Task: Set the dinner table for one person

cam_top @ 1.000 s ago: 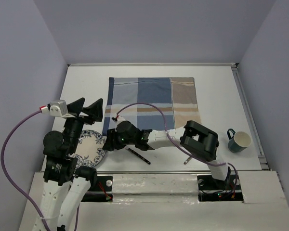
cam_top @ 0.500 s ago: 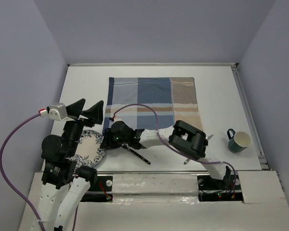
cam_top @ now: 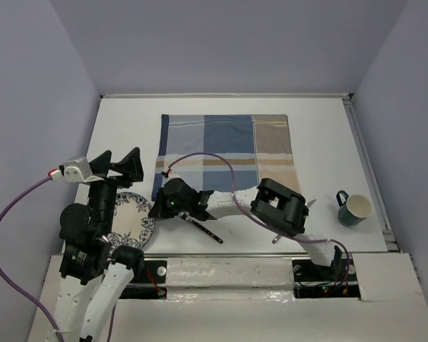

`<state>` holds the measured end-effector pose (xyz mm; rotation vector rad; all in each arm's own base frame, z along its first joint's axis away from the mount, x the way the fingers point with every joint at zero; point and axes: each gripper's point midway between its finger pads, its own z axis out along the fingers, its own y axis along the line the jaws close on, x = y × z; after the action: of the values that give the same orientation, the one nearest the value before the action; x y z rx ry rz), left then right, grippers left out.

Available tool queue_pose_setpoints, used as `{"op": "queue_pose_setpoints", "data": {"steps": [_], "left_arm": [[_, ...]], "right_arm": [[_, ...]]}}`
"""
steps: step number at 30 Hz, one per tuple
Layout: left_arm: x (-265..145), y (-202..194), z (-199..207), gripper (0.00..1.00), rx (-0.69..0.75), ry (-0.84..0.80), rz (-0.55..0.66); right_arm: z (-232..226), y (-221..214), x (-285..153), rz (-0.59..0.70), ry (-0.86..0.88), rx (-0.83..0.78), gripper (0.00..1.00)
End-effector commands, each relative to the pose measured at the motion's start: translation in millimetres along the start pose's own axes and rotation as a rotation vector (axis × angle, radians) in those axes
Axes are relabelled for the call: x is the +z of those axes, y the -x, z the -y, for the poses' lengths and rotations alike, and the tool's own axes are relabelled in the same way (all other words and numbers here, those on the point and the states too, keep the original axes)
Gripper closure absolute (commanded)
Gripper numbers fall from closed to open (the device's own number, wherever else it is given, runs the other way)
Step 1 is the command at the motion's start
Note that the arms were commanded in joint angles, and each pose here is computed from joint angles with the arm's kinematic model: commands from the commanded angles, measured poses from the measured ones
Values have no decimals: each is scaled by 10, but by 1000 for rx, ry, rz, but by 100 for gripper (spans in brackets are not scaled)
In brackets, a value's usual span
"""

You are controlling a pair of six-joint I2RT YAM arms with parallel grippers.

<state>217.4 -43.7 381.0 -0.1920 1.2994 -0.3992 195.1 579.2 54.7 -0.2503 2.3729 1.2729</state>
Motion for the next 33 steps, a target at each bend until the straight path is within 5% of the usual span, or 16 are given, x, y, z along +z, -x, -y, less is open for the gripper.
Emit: {"op": "queue_pose_setpoints", "data": {"steps": [1, 7, 11, 21, 33], "left_arm": [[-145, 474, -247, 1, 14, 153, 150], [-156, 459, -308, 1, 13, 186, 146], [-103, 337, -277, 1, 16, 162, 111], [19, -18, -55, 1, 10, 29, -5], [92, -147, -54, 1, 17, 27, -47]], "right_arm": [[-865, 633, -464, 189, 181, -129, 100], [-1245, 1323, -1049, 328, 318, -110, 100], [-986, 1826, -1524, 442, 306, -64, 100], [522, 2590, -2533, 647, 58, 36, 100], [1496, 2809, -2656, 608, -53, 137, 100]]}}
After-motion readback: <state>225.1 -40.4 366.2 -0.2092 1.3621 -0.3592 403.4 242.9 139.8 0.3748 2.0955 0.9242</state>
